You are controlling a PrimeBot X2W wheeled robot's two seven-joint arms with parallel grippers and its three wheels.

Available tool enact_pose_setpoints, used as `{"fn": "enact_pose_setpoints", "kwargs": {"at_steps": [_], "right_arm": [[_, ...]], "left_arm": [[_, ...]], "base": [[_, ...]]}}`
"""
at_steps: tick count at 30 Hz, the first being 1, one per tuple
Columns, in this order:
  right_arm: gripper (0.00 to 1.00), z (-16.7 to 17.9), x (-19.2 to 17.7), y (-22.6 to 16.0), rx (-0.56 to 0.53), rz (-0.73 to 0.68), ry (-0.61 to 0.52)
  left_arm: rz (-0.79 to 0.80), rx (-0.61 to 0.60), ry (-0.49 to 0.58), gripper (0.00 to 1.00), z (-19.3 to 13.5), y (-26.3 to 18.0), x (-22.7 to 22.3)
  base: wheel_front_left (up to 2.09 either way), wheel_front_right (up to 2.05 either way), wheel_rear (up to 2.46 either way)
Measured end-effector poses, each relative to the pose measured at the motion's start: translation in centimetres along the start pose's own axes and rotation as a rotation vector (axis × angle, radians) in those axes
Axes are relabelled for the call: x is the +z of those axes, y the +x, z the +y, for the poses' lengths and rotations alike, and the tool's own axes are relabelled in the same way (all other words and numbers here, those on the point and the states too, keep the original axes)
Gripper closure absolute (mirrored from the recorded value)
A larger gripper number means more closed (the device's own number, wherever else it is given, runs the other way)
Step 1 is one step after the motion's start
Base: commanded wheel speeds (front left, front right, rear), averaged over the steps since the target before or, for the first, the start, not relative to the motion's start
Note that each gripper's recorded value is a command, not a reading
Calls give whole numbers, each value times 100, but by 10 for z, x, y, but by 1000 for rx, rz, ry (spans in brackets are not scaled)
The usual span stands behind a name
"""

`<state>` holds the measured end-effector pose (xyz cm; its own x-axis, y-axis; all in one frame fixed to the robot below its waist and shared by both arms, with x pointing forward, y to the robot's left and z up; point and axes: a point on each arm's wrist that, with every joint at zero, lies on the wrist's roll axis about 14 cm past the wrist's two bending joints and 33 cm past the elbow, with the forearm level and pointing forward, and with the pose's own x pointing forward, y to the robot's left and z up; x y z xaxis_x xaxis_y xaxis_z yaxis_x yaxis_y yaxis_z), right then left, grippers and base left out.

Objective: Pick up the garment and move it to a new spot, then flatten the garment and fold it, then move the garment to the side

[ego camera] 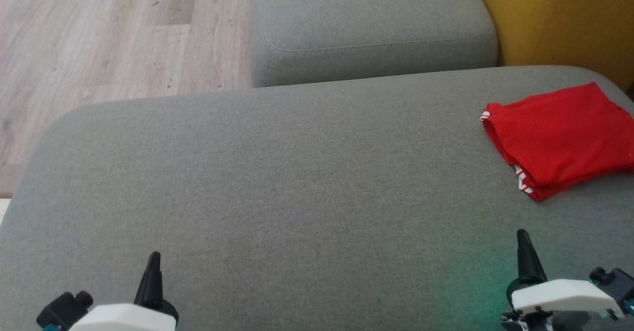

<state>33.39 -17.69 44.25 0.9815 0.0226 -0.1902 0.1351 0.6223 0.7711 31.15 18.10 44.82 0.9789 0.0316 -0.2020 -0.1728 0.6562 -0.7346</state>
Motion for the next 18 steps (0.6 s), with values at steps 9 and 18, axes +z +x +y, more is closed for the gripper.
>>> {"fn": "enact_pose_setpoints", "kwargs": {"at_steps": [9,18], "right_arm": [[100,-2,5,4,-10,-8,107],[100,0,14,11,-5,-24,235]], "left_arm": [[19,-7,-111,100,-2,7,0],[16,-18,-247,100,-5,19,7]], "base": [[0,0,0],[0,0,0]]}}
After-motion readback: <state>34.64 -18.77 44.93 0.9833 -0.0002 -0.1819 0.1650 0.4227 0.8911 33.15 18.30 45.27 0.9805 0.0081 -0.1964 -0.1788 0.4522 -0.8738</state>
